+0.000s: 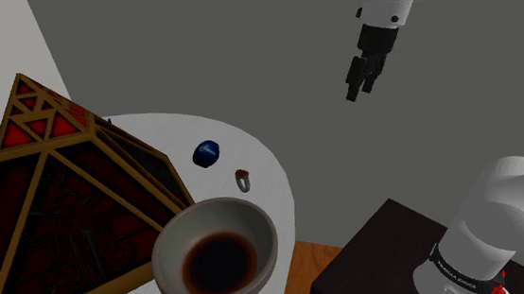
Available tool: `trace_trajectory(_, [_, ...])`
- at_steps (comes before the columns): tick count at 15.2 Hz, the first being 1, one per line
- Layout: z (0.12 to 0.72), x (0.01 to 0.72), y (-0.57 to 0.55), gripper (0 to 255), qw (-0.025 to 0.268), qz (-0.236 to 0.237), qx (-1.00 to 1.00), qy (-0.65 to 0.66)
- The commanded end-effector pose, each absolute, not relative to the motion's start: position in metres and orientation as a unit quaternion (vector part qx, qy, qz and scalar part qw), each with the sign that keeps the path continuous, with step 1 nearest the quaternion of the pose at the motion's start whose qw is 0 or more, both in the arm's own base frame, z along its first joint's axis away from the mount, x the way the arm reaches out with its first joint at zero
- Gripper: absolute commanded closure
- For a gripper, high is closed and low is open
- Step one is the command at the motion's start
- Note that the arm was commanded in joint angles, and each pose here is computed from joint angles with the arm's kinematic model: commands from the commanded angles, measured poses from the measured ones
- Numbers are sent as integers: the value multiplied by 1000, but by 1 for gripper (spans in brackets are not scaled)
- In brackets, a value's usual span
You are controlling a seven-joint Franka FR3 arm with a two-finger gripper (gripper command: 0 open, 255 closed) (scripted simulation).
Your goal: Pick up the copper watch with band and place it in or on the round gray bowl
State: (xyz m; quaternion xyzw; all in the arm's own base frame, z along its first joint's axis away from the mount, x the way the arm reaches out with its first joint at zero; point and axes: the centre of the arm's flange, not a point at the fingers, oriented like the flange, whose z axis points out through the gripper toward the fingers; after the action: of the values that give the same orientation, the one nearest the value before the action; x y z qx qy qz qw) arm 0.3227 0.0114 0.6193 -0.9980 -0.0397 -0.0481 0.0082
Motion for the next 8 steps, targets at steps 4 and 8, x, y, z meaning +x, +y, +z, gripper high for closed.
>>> trace_trajectory(4, [609, 334, 49, 0, 7, -43, -998, -42])
trace_trajectory(8, [594, 350, 98, 0, 5, -36, -998, -44])
